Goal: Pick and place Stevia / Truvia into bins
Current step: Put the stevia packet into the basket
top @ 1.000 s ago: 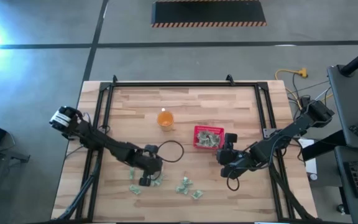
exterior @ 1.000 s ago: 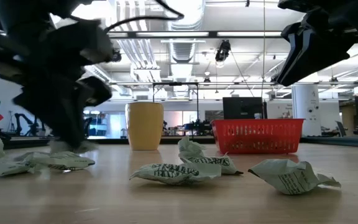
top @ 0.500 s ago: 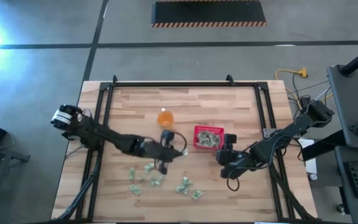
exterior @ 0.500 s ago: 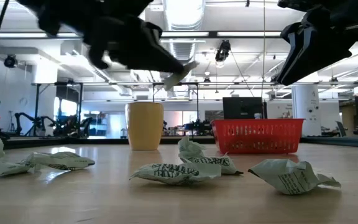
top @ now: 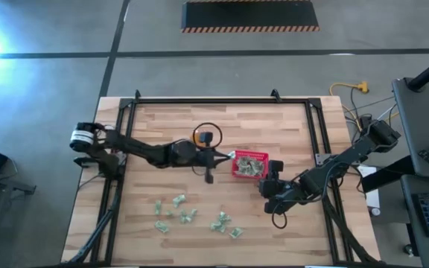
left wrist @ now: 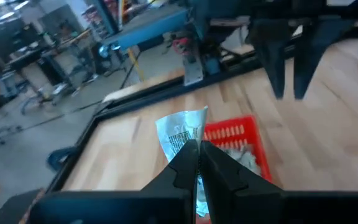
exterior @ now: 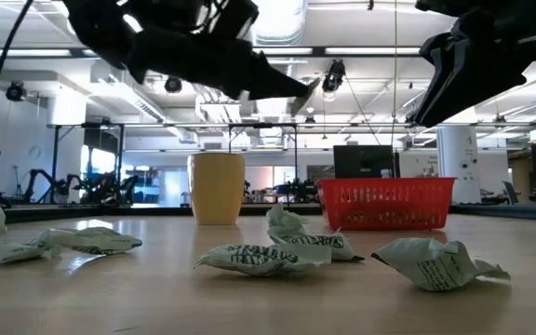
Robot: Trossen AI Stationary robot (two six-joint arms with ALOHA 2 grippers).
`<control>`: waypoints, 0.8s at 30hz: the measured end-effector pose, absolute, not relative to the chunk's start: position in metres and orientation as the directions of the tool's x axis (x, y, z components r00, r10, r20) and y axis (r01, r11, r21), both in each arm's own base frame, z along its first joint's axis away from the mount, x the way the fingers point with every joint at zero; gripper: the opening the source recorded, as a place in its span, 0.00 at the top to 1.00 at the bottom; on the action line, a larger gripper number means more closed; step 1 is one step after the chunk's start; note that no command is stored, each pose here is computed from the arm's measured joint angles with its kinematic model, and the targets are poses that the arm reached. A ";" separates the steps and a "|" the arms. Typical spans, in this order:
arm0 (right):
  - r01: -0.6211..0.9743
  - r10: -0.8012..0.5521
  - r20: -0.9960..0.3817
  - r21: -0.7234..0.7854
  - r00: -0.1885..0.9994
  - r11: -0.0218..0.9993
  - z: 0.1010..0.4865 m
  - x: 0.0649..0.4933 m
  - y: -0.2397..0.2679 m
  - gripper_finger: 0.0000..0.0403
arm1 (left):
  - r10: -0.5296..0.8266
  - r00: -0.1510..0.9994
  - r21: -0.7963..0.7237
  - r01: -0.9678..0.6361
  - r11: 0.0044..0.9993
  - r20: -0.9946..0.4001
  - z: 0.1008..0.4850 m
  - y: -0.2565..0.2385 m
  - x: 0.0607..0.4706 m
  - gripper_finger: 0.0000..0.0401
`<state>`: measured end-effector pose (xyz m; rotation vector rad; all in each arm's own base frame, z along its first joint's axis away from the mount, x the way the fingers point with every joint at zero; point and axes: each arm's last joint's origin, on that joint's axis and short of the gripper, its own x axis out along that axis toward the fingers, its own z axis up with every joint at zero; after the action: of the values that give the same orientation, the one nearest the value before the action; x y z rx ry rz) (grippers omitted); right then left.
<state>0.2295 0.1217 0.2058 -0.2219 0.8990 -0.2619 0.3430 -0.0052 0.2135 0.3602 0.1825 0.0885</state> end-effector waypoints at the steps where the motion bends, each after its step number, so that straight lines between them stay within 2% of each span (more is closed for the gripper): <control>1: 0.131 -0.316 -0.740 -0.298 0.594 0.945 0.206 0.229 0.122 0.81 | 0.103 0.983 0.354 -0.043 0.934 -0.153 0.212 -0.004 0.347 1.00; 13: 0.128 -0.318 -0.741 -0.303 0.592 0.944 0.205 0.229 0.121 0.82 | 0.090 0.974 0.350 -0.011 0.937 -0.209 0.175 0.004 0.404 1.00; 21: 0.126 -0.319 -0.743 -0.305 0.589 0.944 0.204 0.229 0.121 0.82 | 0.102 0.972 0.350 -0.022 0.936 -0.210 0.175 0.009 0.414 1.00; 24: 0.126 -0.320 -0.743 -0.306 0.588 0.944 0.204 0.228 0.121 0.83 | 0.106 0.968 0.350 -0.021 0.936 -0.228 0.173 0.011 0.413 0.95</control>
<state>0.2284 0.1210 0.2040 -0.2312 0.9075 -0.2621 0.4130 0.0110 0.1732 0.3535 0.2470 0.0656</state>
